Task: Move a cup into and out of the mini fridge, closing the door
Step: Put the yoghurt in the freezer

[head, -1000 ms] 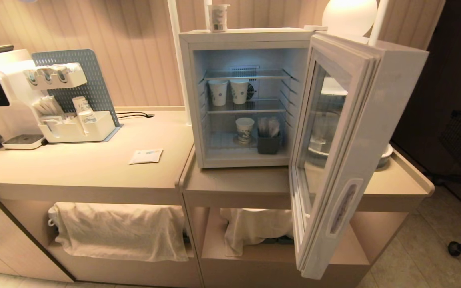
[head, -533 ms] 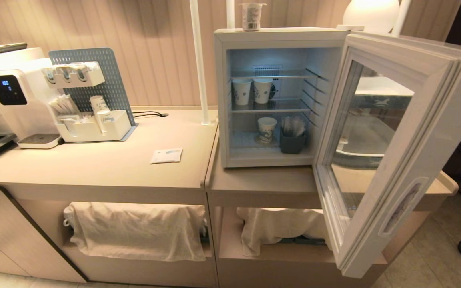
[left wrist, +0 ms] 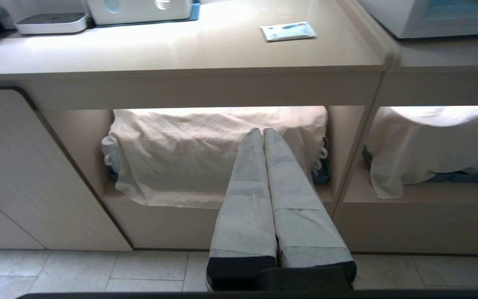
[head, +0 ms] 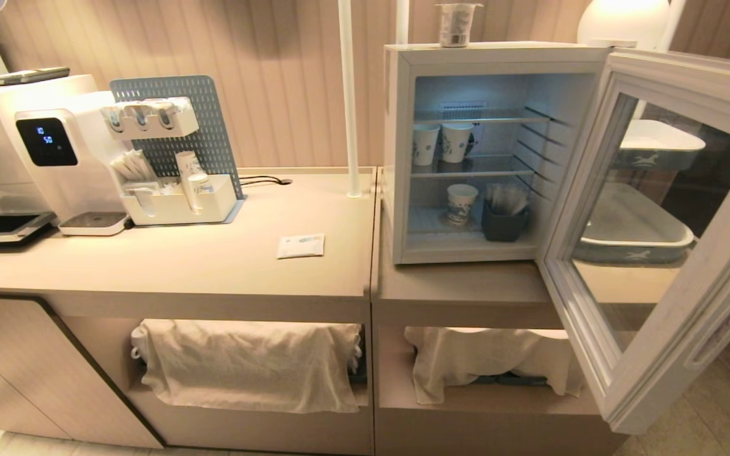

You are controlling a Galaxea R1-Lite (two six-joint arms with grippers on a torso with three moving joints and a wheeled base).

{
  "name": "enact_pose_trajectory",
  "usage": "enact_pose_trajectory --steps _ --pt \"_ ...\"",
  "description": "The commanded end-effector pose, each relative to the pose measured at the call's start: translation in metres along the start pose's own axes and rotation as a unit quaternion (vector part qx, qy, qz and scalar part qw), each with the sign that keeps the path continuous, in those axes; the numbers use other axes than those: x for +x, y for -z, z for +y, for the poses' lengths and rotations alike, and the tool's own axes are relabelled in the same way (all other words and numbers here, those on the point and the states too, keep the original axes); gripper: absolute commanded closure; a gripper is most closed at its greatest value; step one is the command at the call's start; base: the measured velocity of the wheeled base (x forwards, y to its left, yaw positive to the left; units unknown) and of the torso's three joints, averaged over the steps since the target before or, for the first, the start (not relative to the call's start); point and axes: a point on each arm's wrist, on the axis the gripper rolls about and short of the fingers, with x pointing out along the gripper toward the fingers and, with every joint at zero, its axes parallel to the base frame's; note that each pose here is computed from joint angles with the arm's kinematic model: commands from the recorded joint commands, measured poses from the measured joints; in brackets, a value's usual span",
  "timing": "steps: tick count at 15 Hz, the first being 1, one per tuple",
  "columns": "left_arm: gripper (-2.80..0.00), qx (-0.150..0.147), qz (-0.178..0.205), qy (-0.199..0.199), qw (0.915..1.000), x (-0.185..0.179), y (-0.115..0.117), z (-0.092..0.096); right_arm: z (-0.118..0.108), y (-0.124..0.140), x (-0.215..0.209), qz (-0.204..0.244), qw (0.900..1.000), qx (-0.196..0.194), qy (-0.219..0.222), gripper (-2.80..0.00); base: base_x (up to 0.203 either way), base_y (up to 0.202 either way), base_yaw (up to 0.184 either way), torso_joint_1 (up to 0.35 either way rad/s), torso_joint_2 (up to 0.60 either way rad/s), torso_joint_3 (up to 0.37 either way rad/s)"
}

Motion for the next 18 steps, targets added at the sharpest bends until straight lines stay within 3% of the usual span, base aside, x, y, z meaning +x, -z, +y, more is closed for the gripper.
enact_pose_trajectory --steps 1,10,14,18 --pt "0.0 -0.001 0.001 0.0 1.0 0.0001 0.0 0.0 0.0 0.0 0.0001 0.001 1.0 0.0 0.0 0.0 0.0 0.193 0.001 0.002 0.01 0.001" --pt "0.0 -0.002 0.001 -0.001 1.0 0.0001 0.0 0.0 0.0 0.0 0.0001 0.001 1.0 0.0 0.0 0.0 0.0 0.185 0.001 0.002 0.0 0.003" --pt "0.0 -0.002 0.005 -0.001 1.0 -0.0001 0.0002 0.0001 0.0 0.0001 0.0001 0.001 1.0 0.0 0.0 0.0 0.0 0.019 0.0 0.0 0.0 0.0" --pt "0.0 -0.002 0.005 -0.001 1.0 -0.0001 0.0002 0.0001 0.0 0.0 0.0001 0.001 1.0 0.0 0.0 0.0 0.168 -0.002 0.005 0.005 0.0 0.002"
